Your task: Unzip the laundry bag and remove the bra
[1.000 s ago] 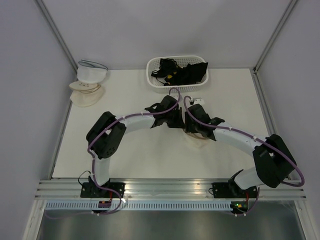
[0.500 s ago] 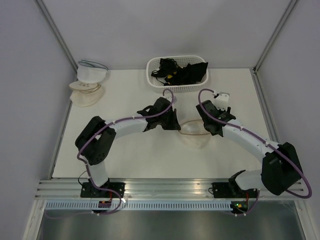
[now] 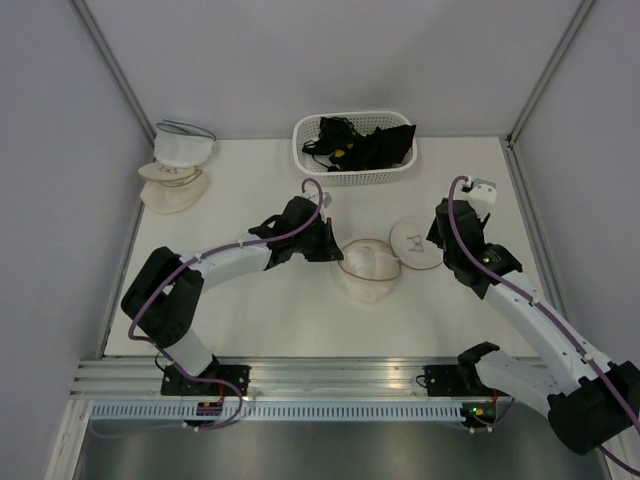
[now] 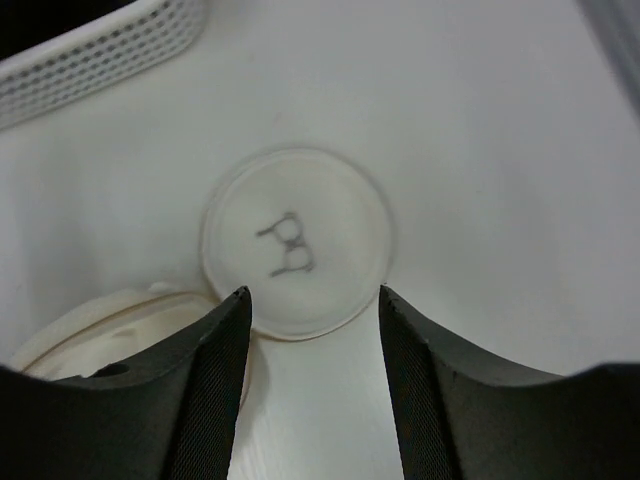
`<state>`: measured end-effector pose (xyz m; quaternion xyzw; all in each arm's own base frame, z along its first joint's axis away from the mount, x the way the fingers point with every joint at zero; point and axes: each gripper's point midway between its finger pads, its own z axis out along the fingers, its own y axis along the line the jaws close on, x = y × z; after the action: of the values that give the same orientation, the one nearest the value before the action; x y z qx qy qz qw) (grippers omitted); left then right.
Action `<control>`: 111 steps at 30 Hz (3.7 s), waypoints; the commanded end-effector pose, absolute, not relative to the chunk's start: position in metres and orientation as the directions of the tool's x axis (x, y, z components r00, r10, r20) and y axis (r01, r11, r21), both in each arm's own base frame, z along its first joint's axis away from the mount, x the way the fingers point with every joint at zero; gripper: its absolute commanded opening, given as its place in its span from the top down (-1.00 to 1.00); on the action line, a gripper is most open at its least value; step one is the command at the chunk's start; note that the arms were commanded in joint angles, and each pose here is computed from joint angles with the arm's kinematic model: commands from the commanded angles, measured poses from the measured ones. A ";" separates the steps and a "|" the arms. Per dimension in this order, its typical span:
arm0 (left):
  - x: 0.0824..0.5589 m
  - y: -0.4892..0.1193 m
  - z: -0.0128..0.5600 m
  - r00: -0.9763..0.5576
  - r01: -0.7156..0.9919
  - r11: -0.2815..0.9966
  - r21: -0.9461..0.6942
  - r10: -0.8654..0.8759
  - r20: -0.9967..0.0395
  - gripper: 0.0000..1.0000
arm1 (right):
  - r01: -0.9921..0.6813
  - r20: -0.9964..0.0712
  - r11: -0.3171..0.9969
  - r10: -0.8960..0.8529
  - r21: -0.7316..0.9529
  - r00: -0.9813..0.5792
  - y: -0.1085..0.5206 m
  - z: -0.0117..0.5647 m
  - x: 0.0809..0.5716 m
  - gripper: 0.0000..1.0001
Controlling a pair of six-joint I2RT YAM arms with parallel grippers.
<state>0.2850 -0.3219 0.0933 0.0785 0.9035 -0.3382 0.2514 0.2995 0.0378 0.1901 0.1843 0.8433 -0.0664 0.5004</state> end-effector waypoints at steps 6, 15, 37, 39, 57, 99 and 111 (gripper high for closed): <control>0.276 -0.324 0.100 -0.844 0.381 0.715 -0.586 0.009 -0.537 0.95 | -0.245 -0.726 0.888 0.132 0.390 -0.675 0.178 0.132 0.298 -0.18; 0.265 -0.329 0.089 -0.871 0.366 0.693 -0.621 0.020 -0.492 0.95 | -0.392 -0.701 0.792 0.062 0.468 -0.711 0.229 0.123 0.281 -0.20; 0.270 -0.331 0.092 -0.865 0.356 0.692 -0.627 -0.010 -0.502 0.95 | -0.396 -0.600 0.820 -0.082 0.413 -0.796 0.250 0.062 0.272 0.99; 0.270 -0.331 0.093 -0.863 0.357 0.693 -0.626 -0.012 -0.505 0.95 | -0.378 -0.606 0.842 -0.079 0.384 -0.792 0.242 0.068 0.272 0.99; 0.275 -0.320 0.086 -0.868 0.316 0.738 -0.596 -0.030 -0.497 0.95 | -0.445 -0.878 0.803 0.188 0.396 -0.440 0.227 0.251 0.294 0.99; 0.271 -0.325 0.095 -0.870 0.343 0.698 -0.628 -0.017 -0.493 0.95 | -0.460 -0.568 0.489 0.822 0.741 -0.042 0.157 0.342 0.280 0.99; 0.275 -0.327 0.100 -0.862 0.356 0.694 -0.626 -0.015 -0.507 0.93 | -0.510 -0.619 0.546 0.785 0.664 0.035 0.175 0.429 0.328 0.99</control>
<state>0.2708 -0.3209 0.0885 0.0897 0.8960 -0.3648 0.2367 0.3167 0.1758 0.4037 0.1444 0.5367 0.4727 0.6839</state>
